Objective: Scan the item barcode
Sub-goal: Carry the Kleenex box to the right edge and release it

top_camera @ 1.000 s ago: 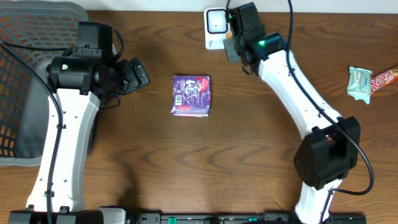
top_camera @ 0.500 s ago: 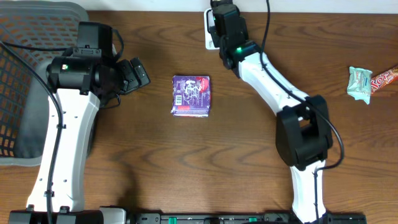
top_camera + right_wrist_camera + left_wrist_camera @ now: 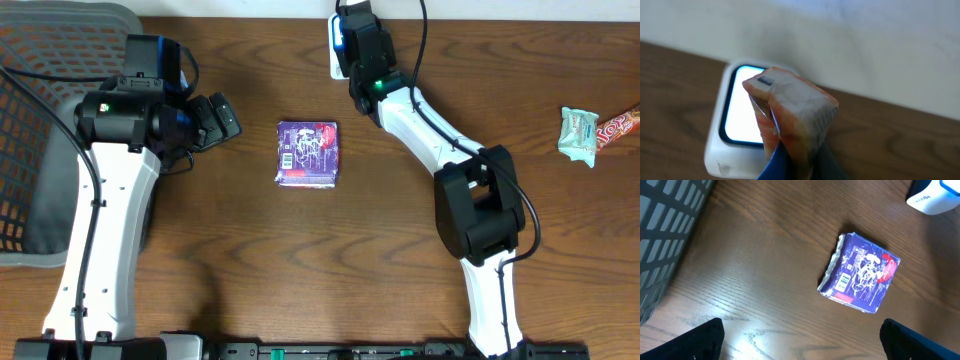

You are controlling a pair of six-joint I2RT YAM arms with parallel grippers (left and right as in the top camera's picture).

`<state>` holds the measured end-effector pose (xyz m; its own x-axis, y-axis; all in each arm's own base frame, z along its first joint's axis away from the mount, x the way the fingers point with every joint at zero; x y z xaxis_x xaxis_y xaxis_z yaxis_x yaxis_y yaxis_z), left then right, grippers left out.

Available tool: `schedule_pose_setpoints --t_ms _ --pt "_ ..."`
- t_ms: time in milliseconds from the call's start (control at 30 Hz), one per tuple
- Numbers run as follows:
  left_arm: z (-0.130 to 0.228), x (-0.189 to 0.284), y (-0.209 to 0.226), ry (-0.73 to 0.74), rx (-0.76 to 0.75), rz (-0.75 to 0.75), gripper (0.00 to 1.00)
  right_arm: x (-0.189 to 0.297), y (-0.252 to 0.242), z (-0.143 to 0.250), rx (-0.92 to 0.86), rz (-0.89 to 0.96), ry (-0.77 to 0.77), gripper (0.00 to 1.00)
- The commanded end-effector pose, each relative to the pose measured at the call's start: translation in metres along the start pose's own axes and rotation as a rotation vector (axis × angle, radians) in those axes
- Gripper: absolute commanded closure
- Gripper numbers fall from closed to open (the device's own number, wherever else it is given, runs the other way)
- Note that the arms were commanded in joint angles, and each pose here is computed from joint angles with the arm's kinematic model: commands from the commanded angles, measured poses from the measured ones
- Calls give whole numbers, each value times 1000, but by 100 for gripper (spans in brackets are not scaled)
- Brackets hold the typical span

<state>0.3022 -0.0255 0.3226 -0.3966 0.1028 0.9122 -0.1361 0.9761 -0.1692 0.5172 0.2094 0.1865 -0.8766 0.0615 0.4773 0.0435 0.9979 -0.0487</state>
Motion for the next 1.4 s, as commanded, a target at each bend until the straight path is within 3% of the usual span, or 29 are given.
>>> schedule_pose_setpoints --t_ms 0,300,467,567,733,933,1067,1133,1300,1367 --pt "0 -1 1 2 12 -8 1 1 -17 -23 -63 75 -20 99" --pt "0 -1 1 2 12 -8 1 9 -143 -61 -123 564 93 99" --pt "0 -1 1 2 12 -8 1 12 -241 -39 -97 812 281 99" --pt "0 -1 1 2 12 -8 1 20 -298 -24 -194 922 363 99" --pt "0 -1 1 2 12 -8 1 28 -367 -1 -334 866 501 99" --pt "0 -1 1 2 12 -8 1 41 -419 17 -439 877 557 97" --pt "0 -1 1 2 12 -8 1 47 -432 23 -456 901 582 78" --pt "0 -1 1 2 12 -8 1 47 -437 29 -485 895 593 63" --pt "0 -1 1 2 12 -8 1 40 -430 38 -540 774 630 32" --pt "0 -1 1 2 12 -8 1 34 -420 43 -573 677 653 26"
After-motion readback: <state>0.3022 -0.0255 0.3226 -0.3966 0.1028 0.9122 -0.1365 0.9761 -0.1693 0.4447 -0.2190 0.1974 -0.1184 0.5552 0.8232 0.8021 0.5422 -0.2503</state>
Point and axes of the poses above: each gripper's point midway between its finger pads, its own x axis back along the fingers, its own y axis along the line the jaws close on, z = x × y, the point moved 10 cm from there along x, back along the fingers, and after that the axes turned 15 degrees about -x, right-handed, at the moved point
